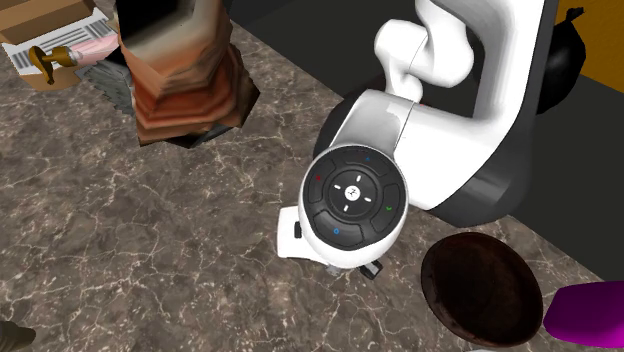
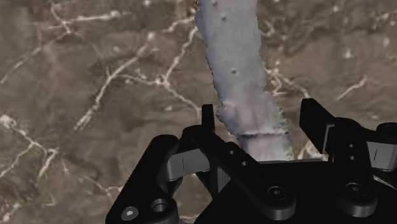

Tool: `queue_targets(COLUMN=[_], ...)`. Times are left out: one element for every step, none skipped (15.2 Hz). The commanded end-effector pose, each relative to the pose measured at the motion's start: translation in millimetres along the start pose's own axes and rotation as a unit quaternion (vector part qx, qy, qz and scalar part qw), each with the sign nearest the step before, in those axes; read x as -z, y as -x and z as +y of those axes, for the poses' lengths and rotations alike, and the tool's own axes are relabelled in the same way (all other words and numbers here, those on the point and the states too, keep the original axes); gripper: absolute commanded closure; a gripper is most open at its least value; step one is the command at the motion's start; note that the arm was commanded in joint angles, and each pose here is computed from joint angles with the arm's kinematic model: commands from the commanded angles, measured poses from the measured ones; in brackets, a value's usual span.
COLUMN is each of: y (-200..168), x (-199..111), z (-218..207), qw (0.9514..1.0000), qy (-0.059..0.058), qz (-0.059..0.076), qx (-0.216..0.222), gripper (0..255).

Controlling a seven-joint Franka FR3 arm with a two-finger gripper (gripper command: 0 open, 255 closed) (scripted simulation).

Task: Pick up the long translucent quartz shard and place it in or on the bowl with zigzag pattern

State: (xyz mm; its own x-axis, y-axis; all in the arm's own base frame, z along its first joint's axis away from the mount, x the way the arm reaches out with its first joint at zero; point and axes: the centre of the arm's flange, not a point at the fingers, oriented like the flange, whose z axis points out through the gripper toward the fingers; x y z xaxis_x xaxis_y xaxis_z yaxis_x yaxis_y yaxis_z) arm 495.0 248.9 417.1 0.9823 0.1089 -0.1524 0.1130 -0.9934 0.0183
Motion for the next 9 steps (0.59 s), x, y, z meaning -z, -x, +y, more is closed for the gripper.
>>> queue_targets(y=[-0.6,-0.8,-1.3,-2.0,-2.1,-2.2,-3.8,-5.5,-0.6], x=[-2.9,-2.7,-1.6,-2.3,-1.3,-2.0,-2.2,-3.2,-3.0], z=[2.0,1.6,2.4,3.6,2.8,1.4,2.9,3.2,2.0], qw=[1.0,1.0,1.0,1.0,1.0,1.0,1.0,1.0,1.0], qy=[0.003,0.003,0.003,0.003,0.003,0.003,0.003,0.003,0.003], qz=[-0.002,-0.002,-0.002,-0.002,-0.003,-0.003,-0.003,-0.002,-0.002], qx=[-0.001,-0.001,-0.001,-0.001,-0.001,-0.001,-0.001,-0.001,-0.001], gripper=[255,255,255,255,255,255,255,255,255])
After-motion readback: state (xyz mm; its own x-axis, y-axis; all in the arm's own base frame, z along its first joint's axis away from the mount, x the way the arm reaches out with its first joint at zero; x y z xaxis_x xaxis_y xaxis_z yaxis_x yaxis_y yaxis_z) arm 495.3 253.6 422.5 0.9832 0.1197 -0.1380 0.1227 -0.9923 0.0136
